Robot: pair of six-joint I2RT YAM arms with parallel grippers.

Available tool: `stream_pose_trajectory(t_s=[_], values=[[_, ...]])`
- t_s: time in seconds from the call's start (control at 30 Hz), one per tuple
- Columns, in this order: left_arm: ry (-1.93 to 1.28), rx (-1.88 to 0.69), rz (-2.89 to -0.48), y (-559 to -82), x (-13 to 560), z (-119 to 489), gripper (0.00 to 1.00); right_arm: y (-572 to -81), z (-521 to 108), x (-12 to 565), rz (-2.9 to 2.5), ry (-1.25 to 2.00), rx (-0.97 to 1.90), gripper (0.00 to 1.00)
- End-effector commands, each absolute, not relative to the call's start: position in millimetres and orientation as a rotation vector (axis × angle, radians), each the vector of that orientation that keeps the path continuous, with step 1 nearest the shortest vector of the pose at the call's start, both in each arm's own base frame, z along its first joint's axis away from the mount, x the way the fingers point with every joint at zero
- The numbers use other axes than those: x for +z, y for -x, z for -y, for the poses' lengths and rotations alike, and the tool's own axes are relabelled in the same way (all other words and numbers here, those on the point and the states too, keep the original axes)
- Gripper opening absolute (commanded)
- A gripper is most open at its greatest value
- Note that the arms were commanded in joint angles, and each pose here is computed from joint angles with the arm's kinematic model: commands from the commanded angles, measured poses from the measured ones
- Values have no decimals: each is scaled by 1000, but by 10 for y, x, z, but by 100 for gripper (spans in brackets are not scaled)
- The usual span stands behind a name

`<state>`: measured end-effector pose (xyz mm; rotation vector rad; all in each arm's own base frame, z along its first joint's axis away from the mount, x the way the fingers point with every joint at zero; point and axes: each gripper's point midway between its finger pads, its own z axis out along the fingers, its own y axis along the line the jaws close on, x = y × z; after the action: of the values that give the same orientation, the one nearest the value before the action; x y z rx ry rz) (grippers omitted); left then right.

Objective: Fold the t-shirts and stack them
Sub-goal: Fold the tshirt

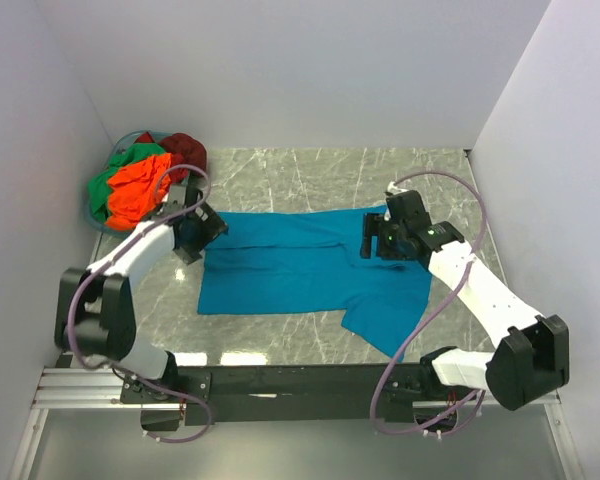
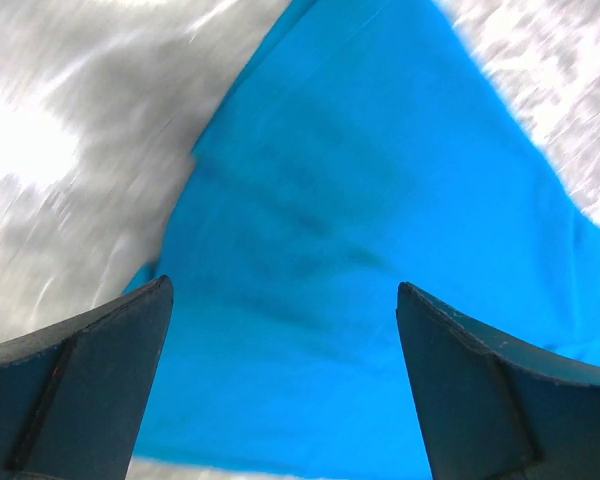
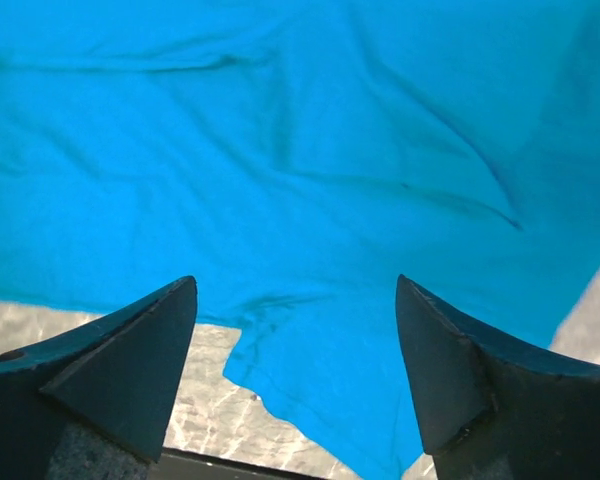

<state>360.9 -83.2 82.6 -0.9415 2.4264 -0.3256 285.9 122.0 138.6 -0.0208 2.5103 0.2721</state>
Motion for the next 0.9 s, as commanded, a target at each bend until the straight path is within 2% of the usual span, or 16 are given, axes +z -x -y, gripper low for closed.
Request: stream_pose_trajectory(t_s=[0.0, 0.23, 0.33, 0.47, 0.57, 0.63, 0.67, 0.87], values=[[1024, -292, -2424, -3283, 857, 742, 99, -2775, -986, 1316, -2522, -175, 170, 87], [1196, -142, -2497, -2362, 478, 528, 100, -2537, -732, 1193, -2473, -352, 100, 90], [1271, -124, -2488, -2085, 404, 482, 100, -2501, -779, 1157, -2466, -365, 159, 91], [1320, -140, -2446, -1960, 380, 458, 99, -2508, -806, 1123, -2476, -354, 178, 91], [1332, -130, -2431, -1969, 338, 439, 93, -2535, -809, 1134, -2478, -341, 171, 91], [1325, -138, -2455, -1999, 299, 473, 82, -2537, -809, 1135, -2480, -331, 169, 91], [1324, -155, -2482, -2006, 263, 517, 73, -2542, -803, 1140, -2478, -331, 167, 91], [1325, -135, -2550, -1926, 132, 549, 49, -2520, -753, 1086, -2495, -335, 128, 90]])
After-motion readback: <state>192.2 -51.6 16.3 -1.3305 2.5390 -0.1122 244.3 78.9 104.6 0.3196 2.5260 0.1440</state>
